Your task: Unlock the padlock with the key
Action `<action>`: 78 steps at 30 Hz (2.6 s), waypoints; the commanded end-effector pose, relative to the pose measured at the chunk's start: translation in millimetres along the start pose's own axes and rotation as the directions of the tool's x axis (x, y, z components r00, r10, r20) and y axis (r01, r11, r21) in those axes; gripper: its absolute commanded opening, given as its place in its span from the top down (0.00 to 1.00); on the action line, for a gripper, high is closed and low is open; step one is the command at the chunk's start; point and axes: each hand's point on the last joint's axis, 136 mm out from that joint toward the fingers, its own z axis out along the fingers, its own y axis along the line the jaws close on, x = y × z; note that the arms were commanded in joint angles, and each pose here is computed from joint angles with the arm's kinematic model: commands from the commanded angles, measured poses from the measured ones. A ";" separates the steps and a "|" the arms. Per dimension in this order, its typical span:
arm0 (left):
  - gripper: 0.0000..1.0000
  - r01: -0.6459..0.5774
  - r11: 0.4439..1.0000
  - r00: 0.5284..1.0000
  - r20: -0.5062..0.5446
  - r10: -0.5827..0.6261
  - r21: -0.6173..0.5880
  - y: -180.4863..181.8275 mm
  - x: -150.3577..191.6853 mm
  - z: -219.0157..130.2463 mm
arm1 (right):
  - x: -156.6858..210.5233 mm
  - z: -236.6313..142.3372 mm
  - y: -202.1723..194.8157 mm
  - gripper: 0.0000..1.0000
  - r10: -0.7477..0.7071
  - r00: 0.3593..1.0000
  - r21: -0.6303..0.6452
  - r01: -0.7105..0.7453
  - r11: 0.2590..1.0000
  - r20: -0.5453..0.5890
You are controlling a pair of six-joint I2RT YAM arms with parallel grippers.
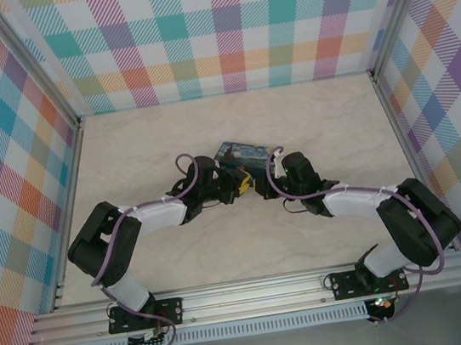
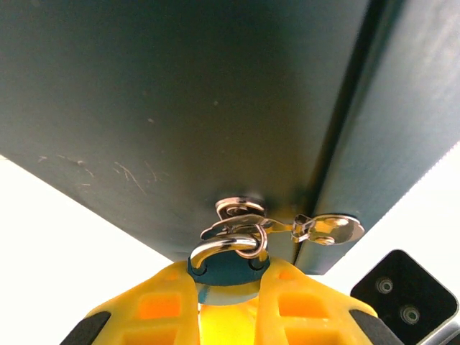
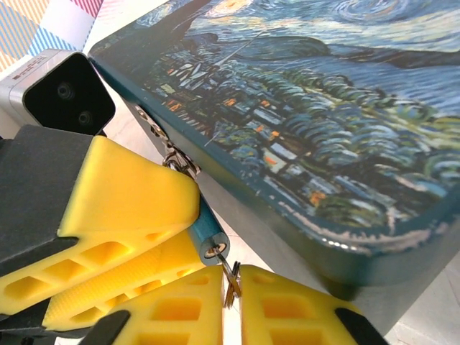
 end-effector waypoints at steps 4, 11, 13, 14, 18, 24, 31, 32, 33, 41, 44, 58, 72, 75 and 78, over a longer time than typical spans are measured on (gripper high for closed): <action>0.96 -0.020 0.998 0.997 -0.072 0.024 0.064 -20.2 18.0 -1.3 | -27.8 2.2 28.0 0.94 0.032 0.997 -0.106 -0.024 0.994 0.067; 0.96 -0.022 0.998 0.996 -0.081 0.027 0.065 -20.9 19.8 0.0 | -25.6 8.4 33.9 0.95 0.039 0.999 -0.131 -0.035 0.991 0.029; 0.96 -0.026 0.998 0.996 -0.088 0.031 0.064 -20.7 21.5 0.9 | -26.1 11.1 34.2 0.95 0.034 0.999 -0.133 -0.031 0.991 0.023; 0.96 -0.025 0.998 0.995 -0.090 0.030 0.062 -20.5 22.0 1.4 | -26.5 12.5 35.3 0.95 0.033 0.999 -0.138 -0.030 0.990 0.022; 0.96 -0.028 0.998 0.995 -0.092 0.033 0.056 -18.0 22.0 2.7 | -26.9 12.6 37.2 0.94 0.023 1.000 -0.144 -0.021 0.989 0.016; 0.96 -0.023 0.999 0.999 -0.042 0.025 0.049 -15.3 -1.1 -3.2 | -3.9 -7.0 15.4 0.83 -0.013 0.999 -0.046 0.011 0.999 -0.031; 0.96 -0.033 0.999 0.999 0.000 0.033 0.021 -15.6 -21.5 -13.3 | 23.2 -33.1 -14.3 0.63 -0.119 0.986 0.072 0.128 0.989 -0.120; 0.96 -0.032 0.999 0.999 0.002 0.032 0.021 -16.0 -22.7 -13.7 | 23.5 -36.2 -14.6 0.60 -0.155 0.980 0.074 0.165 0.984 -0.124; 0.96 -0.029 0.999 1.000 0.001 0.029 0.021 -16.0 -23.2 -14.1 | 22.4 -39.2 -13.2 0.58 -0.191 0.974 0.071 0.200 0.977 -0.121; 0.97 0.003 0.999 0.999 -0.044 -0.001 0.040 -25.1 -17.2 -13.5 | -1.6 -56.5 6.6 0.46 -0.426 0.905 0.031 0.425 0.905 0.012; 0.97 -0.004 0.999 0.999 -0.049 0.006 0.044 -27.5 -15.6 -15.0 | -3.1 -55.0 18.2 0.45 -0.434 0.901 -0.023 0.434 0.900 0.018; 0.97 -0.124 0.992 0.985 -0.123 0.124 0.004 -25.6 -2.4 -14.8 | -6.8 -35.1 37.2 0.46 -0.206 0.977 -0.147 0.197 0.969 -0.046; 0.97 -0.133 0.991 0.979 -0.153 0.137 0.035 -37.5 10.4 -11.4 | -12.6 -23.6 22.9 0.61 -0.054 0.997 -0.083 0.049 0.995 -0.060; 0.97 -0.133 0.990 0.977 -0.160 0.139 0.044 -40.2 14.4 -9.2 | -13.3 -18.5 21.8 0.63 -0.044 0.997 -0.083 0.039 0.996 -0.058; 0.97 -0.133 0.990 0.976 -0.167 0.138 0.042 -39.7 17.2 -6.2 | -16.9 -14.7 21.5 0.64 -0.034 0.998 -0.087 0.030 0.996 -0.044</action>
